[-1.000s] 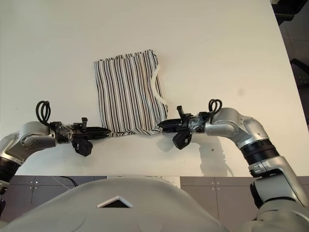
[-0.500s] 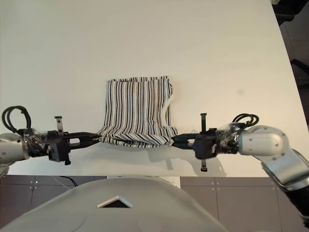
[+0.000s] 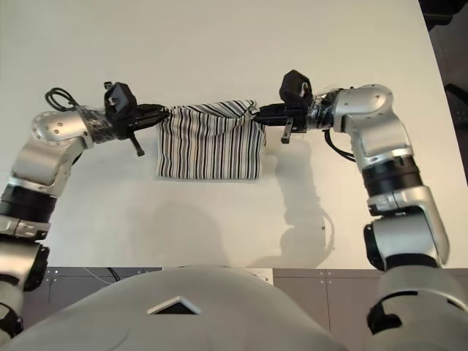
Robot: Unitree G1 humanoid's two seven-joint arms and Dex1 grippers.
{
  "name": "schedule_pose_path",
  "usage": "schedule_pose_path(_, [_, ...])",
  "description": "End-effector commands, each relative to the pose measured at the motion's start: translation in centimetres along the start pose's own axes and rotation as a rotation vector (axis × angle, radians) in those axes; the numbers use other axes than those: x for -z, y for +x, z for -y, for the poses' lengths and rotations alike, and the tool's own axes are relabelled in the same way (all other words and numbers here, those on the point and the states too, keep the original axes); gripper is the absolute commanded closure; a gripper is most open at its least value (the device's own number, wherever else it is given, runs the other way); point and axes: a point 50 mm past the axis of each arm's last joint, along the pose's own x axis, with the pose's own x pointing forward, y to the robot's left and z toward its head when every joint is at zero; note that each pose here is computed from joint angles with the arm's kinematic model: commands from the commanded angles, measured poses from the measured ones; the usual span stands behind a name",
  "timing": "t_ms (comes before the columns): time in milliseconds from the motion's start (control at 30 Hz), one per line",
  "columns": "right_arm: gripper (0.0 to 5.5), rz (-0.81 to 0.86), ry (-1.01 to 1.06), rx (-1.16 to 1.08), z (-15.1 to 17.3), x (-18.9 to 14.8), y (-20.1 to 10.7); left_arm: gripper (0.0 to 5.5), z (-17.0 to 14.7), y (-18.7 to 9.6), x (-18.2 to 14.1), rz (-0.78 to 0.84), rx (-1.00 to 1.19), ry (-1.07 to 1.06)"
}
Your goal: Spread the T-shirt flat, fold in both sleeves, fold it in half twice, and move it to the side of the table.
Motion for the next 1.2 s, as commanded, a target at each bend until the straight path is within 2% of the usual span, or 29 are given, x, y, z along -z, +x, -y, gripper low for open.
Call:
schedule_pose_path(33, [5.4,-0.131,-0.018,0.074,1.2,1.6,2.0,5.39,0.4,1.6,2.3,-0.119,0.032,0.064])
schedule_pose_path(67, [5.13,-0.122,-0.021,0.115,1.6,1.6,2.2,5.02,0.5,1.7,3.0,-0.146,0.018,0.08])
schedule_pose_path(167, [4.6,-0.054,-0.015,0.233,2.5,1.4,2.0,4.59,0.4,1.4,4.0,-0.147,-0.058,0.083])
schedule_pose_path(233, [4.54,0.039,-0.01,0.317,3.0,0.8,1.3,4.32,-0.6,0.9,3.6,-0.084,-0.184,0.064])
schedule_pose_path(300, [4.54,0.125,-0.035,0.347,2.8,-0.1,1.0,4.32,-1.1,0.6,2.7,0.006,-0.268,0.033])
schedule_pose_path(467, [4.54,0.241,-0.139,0.143,-0.8,-1.8,3.1,4.32,-1.6,0.5,0.4,0.183,-0.378,-0.037])
schedule_pose_path(533, [4.54,0.252,-0.155,0.055,-2.0,-2.1,4.2,4.32,-1.7,0.5,0.3,0.165,-0.392,-0.015])
schedule_pose_path(667, [4.54,0.202,-0.156,-0.105,-3.1,-2.1,6.2,4.32,-1.7,-0.8,4.2,-0.209,-0.371,0.299])
schedule_pose_path(800, [4.54,0.141,-0.107,-0.139,-2.2,-1.5,7.4,4.32,-1.7,-1.9,6.1,-0.384,-0.309,0.546])
schedule_pose_path(900, [4.54,0.113,-0.11,-0.145,-1.8,-1.5,8.2,4.32,0.0,-0.9,6.6,-0.381,-0.189,0.62])
schedule_pose_path(1033, [4.54,0.026,-0.092,-0.111,-1.4,0.2,8.2,4.32,2.0,1.5,5.1,-0.243,-0.108,0.589])
schedule_pose_path(1200, [4.54,-0.119,0.084,0.119,-0.8,6.8,4.0,4.32,-0.9,0.4,3.9,-0.252,-0.276,0.69])
